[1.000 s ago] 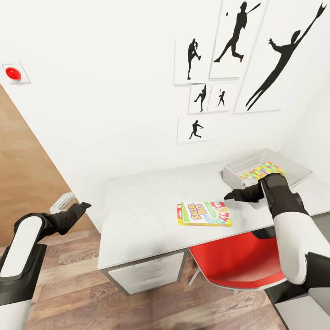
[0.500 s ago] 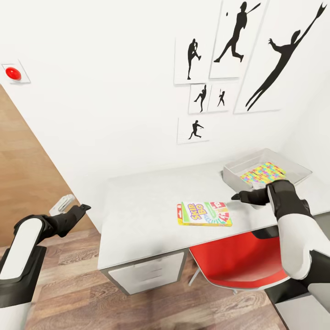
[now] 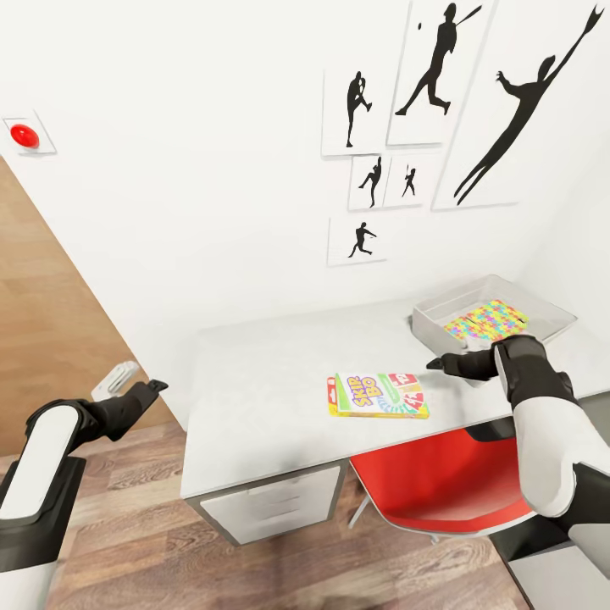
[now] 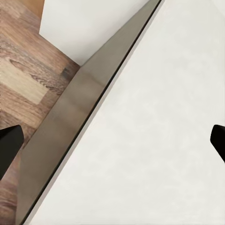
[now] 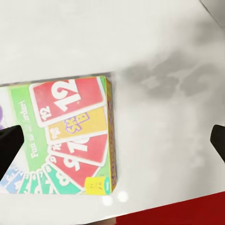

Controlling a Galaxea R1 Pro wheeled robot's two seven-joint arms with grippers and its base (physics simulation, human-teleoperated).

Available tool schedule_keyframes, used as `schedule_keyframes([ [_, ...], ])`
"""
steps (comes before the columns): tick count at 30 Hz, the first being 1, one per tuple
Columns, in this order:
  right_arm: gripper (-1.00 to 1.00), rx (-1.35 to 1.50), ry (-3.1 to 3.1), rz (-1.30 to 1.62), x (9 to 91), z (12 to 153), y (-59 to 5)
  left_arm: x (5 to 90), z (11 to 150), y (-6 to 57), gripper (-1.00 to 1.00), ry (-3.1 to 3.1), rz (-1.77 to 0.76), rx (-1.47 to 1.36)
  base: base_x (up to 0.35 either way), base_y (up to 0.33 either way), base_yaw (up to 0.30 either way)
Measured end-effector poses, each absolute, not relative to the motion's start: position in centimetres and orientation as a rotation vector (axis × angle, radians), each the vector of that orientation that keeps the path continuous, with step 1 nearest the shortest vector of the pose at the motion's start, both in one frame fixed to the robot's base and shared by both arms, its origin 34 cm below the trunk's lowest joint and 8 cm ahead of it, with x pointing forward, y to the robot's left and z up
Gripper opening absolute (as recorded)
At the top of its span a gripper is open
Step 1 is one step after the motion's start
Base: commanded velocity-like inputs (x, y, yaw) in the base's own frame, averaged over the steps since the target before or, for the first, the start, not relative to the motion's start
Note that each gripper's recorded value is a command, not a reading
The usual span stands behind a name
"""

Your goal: Put all the toys in the child's room - the three board games (two on the bed and one on the table), the two jigsaw puzzles on the table, and the tennis ball on the table - inside the toy box on the table in the child's room.

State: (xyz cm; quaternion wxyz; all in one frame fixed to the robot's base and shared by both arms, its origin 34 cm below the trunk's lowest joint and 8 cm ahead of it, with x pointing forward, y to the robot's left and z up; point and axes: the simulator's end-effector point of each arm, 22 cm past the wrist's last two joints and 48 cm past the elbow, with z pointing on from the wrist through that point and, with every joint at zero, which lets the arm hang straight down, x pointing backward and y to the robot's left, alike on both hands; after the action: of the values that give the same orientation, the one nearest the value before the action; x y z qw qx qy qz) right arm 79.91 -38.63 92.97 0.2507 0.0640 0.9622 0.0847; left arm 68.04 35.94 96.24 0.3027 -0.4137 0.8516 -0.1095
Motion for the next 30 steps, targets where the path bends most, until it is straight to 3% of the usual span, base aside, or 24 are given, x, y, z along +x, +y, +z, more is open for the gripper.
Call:
schedule_keyframes([
  [30, 1.00, 0.289, 2.554, 0.365, 80.1, 90.0, -36.9, 64.8, 92.4, 32.4, 1.00, 2.337, -0.332, -1.148, 0.000, 0.000, 0.000],
])
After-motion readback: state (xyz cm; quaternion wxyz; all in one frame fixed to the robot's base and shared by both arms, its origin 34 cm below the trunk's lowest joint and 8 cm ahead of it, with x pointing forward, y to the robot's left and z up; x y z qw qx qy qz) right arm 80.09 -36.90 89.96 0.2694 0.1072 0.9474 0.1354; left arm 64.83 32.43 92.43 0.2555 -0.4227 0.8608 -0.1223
